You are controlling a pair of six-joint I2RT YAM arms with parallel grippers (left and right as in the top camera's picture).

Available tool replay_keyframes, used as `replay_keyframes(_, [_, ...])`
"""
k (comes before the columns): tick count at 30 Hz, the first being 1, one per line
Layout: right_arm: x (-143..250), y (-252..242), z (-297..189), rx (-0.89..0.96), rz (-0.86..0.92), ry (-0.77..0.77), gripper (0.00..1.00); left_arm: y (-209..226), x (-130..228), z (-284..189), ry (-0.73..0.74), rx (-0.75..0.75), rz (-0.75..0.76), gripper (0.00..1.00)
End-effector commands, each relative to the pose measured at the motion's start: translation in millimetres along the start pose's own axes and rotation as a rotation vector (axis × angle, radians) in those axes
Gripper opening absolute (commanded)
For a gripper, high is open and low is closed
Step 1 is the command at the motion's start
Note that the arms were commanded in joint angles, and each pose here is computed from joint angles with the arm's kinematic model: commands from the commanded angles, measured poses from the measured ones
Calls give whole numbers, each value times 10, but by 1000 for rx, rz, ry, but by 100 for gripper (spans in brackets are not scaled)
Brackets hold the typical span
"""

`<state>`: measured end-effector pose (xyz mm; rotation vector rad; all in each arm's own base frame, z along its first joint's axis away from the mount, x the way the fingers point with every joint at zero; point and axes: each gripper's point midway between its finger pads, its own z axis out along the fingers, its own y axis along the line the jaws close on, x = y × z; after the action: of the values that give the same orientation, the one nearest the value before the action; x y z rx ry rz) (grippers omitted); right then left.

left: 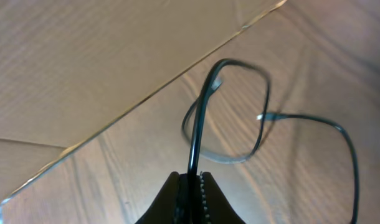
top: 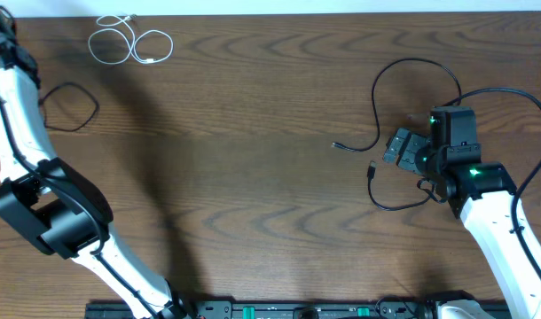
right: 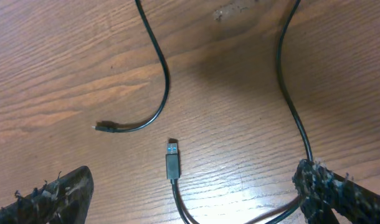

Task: Untangle cables
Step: 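Carry the black cable to the left table edge with the left gripper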

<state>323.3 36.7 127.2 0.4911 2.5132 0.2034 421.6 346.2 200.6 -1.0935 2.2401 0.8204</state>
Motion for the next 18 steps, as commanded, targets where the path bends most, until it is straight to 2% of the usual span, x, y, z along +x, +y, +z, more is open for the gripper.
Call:
replay_keyframes(1, [-45, -23, -7, 11, -8, -13, 99, 94, 52, 71, 25, -20, -2, 17])
replay_keyframes(2, [-45, -23, -7, 11, -8, -13, 99, 109, 76, 92, 33, -20, -2, 27])
replay_keyframes(3, [-45, -23, -7, 11, -8, -13, 99, 99, 110, 108, 47, -5, 1, 31])
replay_keyframes(7, [-44, -22, -7, 10, -9, -13, 99, -120, 262, 140, 112, 139, 4, 38])
replay_keyframes(12, [-45, -23, -7, 11, -8, -13, 99, -416, 429, 83, 187, 308, 12, 39])
replay_keyframes(18, [-44, -22, -7, 10, -9, -13, 99, -461, 832, 239, 327, 292, 63, 39])
